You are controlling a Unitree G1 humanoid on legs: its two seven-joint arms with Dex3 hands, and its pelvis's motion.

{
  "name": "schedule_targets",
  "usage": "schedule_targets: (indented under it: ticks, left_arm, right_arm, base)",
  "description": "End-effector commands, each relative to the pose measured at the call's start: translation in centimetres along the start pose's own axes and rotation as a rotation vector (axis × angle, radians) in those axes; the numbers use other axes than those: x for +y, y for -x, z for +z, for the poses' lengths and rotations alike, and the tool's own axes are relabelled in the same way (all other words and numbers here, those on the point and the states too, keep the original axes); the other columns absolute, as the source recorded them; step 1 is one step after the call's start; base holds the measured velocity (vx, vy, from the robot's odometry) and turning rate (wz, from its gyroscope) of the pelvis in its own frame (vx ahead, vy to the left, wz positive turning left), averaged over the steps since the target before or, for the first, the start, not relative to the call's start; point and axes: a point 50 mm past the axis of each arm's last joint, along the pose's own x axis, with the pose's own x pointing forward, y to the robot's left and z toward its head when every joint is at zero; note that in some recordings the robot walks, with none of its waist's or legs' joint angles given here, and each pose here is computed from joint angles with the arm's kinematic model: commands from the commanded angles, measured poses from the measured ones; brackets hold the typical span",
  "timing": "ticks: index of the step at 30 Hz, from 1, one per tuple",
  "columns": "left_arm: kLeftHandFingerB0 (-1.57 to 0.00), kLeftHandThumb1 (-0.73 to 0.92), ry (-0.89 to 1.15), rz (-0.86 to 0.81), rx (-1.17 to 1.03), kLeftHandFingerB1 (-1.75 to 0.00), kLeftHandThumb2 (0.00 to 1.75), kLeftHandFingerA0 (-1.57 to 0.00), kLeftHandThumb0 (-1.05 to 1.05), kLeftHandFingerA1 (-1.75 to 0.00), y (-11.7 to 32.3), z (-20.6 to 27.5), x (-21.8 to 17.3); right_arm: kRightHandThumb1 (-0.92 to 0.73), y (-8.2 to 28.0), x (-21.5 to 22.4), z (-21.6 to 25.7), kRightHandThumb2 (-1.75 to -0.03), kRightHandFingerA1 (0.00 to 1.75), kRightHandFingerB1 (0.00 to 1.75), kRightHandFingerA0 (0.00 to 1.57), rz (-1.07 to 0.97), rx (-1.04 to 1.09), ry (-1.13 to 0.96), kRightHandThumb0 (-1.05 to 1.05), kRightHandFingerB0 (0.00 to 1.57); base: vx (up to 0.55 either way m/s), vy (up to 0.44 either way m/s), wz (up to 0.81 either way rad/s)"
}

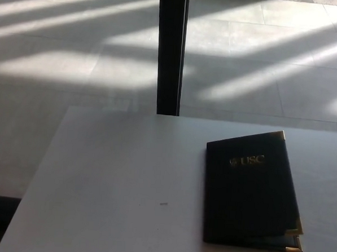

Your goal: There is a diary kept infront of the robot and the robot uses its right hand to grab its cover and puses it to the left to open it.

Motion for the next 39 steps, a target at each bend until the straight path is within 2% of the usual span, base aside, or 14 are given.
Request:
schedule_targets:
  ticks: [1, 3, 4, 5, 13, 14, 17, 19, 25, 26, 28, 30, 31, 39]
  left_arm:
    - [-0.07, 0.92, 0.013, 0.018, -0.023, -0.94, 1.65, -0.46, -0.94, -1.21, -0.1, 0.9, 0.6]
    - [-0.07, 0.92, 0.017, 0.017, -0.023, -0.94, 1.65, -0.46, -0.94, -1.21, -0.1, 0.9, 0.6]
    - [-0.25, 0.92, 0.016, 0.013, -0.023, -1.38, 1.19, -0.33, -1.05, -1.61, -0.1, 0.8, 0.6]
    - [-0.06, 0.92, 0.007, 0.017, -0.024, -0.93, 1.66, -0.53, -0.92, -1.25, -0.1, 0.8, 0.6]
    - [-0.03, 0.91, 0.004, 0.014, -0.02, -0.93, 1.66, -0.41, -0.95, -1.19, -0.1, 0.8, 0.7]
    - [-0.01, 0.9, -0.005, 0.014, -0.021, -0.91, 1.65, -0.39, -0.94, -1.17, -0.1, 0.8, 0.7]
    - [-0.03, 0.92, 0.005, 0.003, -0.02, -0.95, 1.68, -0.47, -0.97, -1.24, -0.1, 0.7, 0.7]
    - [-0.17, 0.92, -0.004, 0.008, -0.023, -1.02, 1.67, -0.56, -0.96, -1.29, -0.1, 0.8, 0.7]
    - [-0.12, 0.92, -0.015, 0.018, -0.024, -0.98, 1.67, -0.5, -0.96, -1.25, -0.1, 0.8, 0.7]
    - [-0.01, 0.91, -0.021, 0.014, -0.025, -0.92, 1.67, -0.5, -0.96, -1.25, -0.1, 0.8, 0.7]
    - [-0.04, 0.91, -0.016, 0.012, -0.026, -0.94, 1.67, -0.5, -0.97, -1.26, -0.1, 0.8, 0.7]
    - [-0.11, 0.92, -0.001, 0.012, -0.026, -1.01, 1.69, -0.62, -1.01, -1.35, -0.1, 0.8, 0.7]
    - [-0.17, 0.92, 0.003, 0.01, -0.029, -1.04, 1.69, -0.55, -1.01, -1.3, -0.1, 1.0, 0.6]
    - [-0.13, 0.92, -0.02, 0.018, -0.031, -0.97, 1.66, -0.54, -0.93, -1.25, -0.1, 1.2, 0.7]
  right_arm:
    - [-0.92, 0.4, 0.3, -1.5, -0.72, 0.56, 0.42, 0.34, 0.008, 0.027, 0.0, -0.68, 0.24]
    - [-0.92, 0.5, 0.4, -1.7, -0.72, 0.56, 0.42, 0.34, 0.013, 0.033, -0.003, -0.68, 0.24]
    - [-0.92, 0.6, 0.5, -2.1, -0.72, 0.55, 0.42, 0.35, 0.015, 0.041, 0.015, -0.68, 0.25]
    - [-0.92, 0.9, 0.9, -3.2, -0.72, 0.54, 0.42, 0.36, 0.022, 0.068, 0.02, -0.68, 0.25]
    - [-0.92, 1.6, 2.4, -5.1, -0.73, 0.55, 0.41, 0.34, 0.072, 0.11, 0.031, -0.71, 0.22]
    - [-0.8, 1.7, 2.6, -5.3, -1.05, 0.59, 0.51, 0.29, 0.085, 0.114, 0.041, -0.7, 0.21]
    - [-0.92, 2.0, 2.8, -5.9, -0.78, 0.54, 0.42, 0.3, 0.101, 0.125, 0.052, -0.67, 0.2]
    - [-0.82, 2.2, 2.9, -6.5, -1.04, 0.57, 0.49, 0.26, 0.099, 0.136, 0.049, -0.68, 0.18]
    - [-0.92, 2.8, 3.2, -7.2, -0.78, 0.55, 0.43, 0.31, 0.092, 0.157, 0.014, -0.65, 0.22]
    - [-0.82, 3.1, 3.7, -7.4, -1.05, 0.57, 0.5, 0.27, 0.109, 0.164, 0.01, -0.68, 0.2]
    - [-0.82, 3.4, 4.0, -7.6, -1.05, 0.58, 0.49, 0.27, 0.129, 0.17, 0.016, -0.68, 0.19]
    - [-0.82, 3.6, 4.3, -7.7, -1.05, 0.58, 0.5, 0.28, 0.133, 0.172, 0.004, -0.67, 0.19]
    - [-0.92, 3.9, 4.9, -7.8, -0.76, 0.56, 0.42, 0.35, 0.135, 0.176, -0.002, -0.66, 0.22]
    - [-0.92, 5.6, 7.4, -8.6, -0.75, 0.55, 0.42, 0.35, 0.199, 0.209, -0.023, -0.67, 0.23]
  base:
    - [0.0, 0.0, 0.0]
    - [0.0, 0.0, 0.0]
    - [0.0, 0.0, 0.0]
    - [0.0, 0.0, 0.0]
    - [0.0, 0.0, 0.0]
    - [0.0, 0.0, 0.0]
    - [0.0, 0.0, 0.0]
    - [0.0, 0.0, 0.0]
    - [0.0, 0.0, 0.0]
    - [0.0, 0.0, 0.0]
    - [0.0, 0.0, 0.0]
    - [0.0, 0.0, 0.0]
    - [0.0, 0.0, 0.0]
    - [0.0, 0.0, 0.0]
